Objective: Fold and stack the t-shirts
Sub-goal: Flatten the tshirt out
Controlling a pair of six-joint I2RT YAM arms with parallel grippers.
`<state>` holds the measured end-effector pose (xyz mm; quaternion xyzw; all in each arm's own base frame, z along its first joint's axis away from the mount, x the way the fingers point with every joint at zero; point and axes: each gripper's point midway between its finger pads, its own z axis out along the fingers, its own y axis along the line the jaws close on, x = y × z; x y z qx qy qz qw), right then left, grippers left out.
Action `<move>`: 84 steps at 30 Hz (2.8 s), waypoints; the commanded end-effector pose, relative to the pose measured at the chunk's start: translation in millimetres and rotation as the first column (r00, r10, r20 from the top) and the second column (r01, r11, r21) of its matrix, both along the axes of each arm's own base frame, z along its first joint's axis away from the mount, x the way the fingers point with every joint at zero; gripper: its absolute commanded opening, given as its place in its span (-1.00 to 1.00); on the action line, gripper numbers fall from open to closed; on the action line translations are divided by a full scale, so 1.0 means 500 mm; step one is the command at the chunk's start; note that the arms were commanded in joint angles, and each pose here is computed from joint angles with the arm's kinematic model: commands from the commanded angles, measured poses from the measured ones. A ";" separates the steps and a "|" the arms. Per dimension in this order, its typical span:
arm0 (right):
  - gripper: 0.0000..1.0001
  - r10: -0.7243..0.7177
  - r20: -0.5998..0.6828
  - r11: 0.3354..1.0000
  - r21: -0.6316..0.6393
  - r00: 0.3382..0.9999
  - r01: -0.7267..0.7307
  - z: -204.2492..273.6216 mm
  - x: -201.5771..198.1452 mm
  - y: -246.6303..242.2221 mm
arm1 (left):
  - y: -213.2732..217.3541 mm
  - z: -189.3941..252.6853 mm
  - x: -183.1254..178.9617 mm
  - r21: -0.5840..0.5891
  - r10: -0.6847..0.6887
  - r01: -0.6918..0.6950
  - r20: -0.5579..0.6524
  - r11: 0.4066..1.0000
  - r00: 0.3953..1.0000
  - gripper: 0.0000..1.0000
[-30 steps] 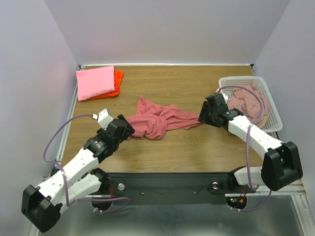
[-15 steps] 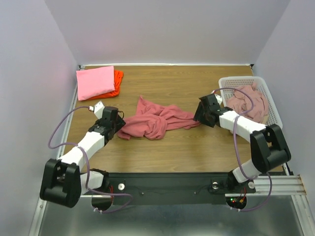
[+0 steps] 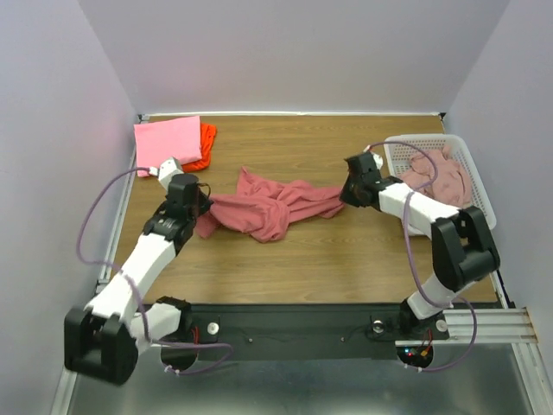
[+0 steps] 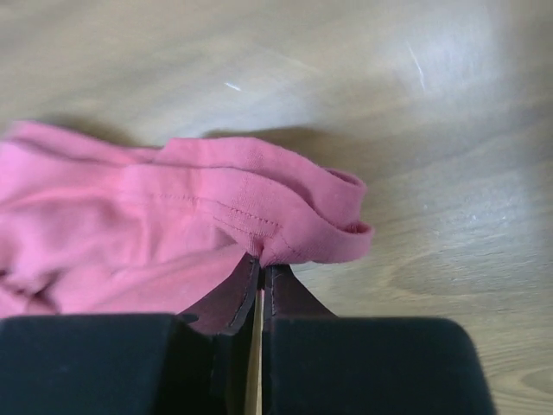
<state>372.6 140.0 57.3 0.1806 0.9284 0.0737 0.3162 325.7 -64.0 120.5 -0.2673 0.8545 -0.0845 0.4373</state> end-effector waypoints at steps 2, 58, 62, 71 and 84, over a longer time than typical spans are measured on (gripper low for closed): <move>-0.99 0.008 0.402 0.996 0.076 0.915 -0.043 0.321 0.053 0.003 | 0.053 0.355 -0.033 -0.058 0.080 -0.060 0.469 0.997 0.880 -1.00; 1.00 0.389 0.312 0.916 -0.034 0.867 -0.399 0.253 0.176 0.082 | -0.246 0.120 0.054 -0.091 -0.274 0.283 0.101 0.955 0.957 0.97; 1.00 0.386 0.277 0.920 -0.047 0.880 -0.389 0.199 0.255 0.100 | -0.309 0.036 -0.031 -0.155 -0.347 0.346 0.027 0.925 0.938 0.97; 1.00 0.400 0.078 0.913 0.057 0.913 -0.405 -0.022 0.253 0.131 | -0.271 -0.117 -0.070 -0.083 -0.274 0.264 -0.153 0.961 0.949 0.97; 1.00 0.105 -0.110 0.992 0.088 0.988 -0.096 -0.103 -0.089 0.056 | -0.295 -0.118 0.213 0.067 -0.266 0.277 -0.137 0.958 0.954 0.97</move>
